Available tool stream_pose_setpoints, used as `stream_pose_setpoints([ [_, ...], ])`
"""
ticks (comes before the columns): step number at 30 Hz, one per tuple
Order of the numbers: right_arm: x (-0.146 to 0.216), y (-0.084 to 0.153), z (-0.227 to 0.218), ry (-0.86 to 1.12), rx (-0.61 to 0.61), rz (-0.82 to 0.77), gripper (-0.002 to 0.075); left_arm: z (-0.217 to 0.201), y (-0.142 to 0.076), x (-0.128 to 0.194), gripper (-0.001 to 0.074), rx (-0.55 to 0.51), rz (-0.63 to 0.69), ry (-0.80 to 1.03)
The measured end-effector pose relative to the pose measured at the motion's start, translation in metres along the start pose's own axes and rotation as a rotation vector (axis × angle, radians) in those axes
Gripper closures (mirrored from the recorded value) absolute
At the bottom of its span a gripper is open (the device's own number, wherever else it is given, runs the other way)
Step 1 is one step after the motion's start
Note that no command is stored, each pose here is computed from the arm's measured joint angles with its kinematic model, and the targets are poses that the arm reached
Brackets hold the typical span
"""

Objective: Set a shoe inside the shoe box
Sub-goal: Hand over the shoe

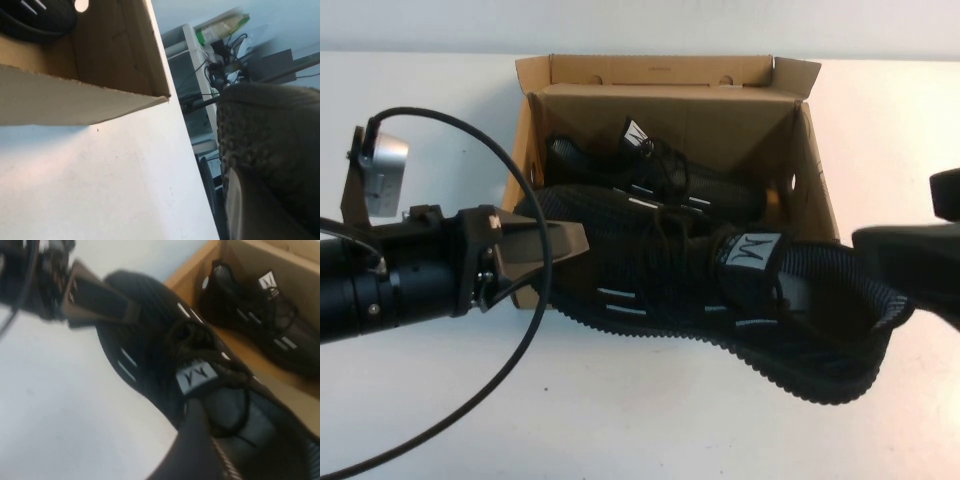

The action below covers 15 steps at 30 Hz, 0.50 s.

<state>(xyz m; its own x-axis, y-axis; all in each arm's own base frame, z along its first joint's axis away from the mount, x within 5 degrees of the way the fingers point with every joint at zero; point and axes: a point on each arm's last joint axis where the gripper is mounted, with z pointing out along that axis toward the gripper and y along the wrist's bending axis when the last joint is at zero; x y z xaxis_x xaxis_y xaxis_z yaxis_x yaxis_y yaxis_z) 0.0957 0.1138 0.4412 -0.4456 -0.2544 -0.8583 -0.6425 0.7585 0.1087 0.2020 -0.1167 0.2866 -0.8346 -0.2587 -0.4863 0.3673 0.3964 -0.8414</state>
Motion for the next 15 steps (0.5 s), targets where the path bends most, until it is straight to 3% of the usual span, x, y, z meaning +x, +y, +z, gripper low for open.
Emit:
stream_pose_setpoints([
  [7,-0.002,0.007,0.0,-0.007,-0.081,0.401,0.0238,0.0,0.0,0.0,0.0597,0.0,0.077,0.0],
  [12,0.0,0.021,0.004,0.027,-0.238,0.574,0.0238,0.0,0.0,0.0,0.0597,0.0,0.099,0.0],
  [15,0.012,0.024,0.016,0.072,-0.259,0.676,0.0238,0.0,0.0,0.0,0.0597,0.0,0.116,0.0],
])
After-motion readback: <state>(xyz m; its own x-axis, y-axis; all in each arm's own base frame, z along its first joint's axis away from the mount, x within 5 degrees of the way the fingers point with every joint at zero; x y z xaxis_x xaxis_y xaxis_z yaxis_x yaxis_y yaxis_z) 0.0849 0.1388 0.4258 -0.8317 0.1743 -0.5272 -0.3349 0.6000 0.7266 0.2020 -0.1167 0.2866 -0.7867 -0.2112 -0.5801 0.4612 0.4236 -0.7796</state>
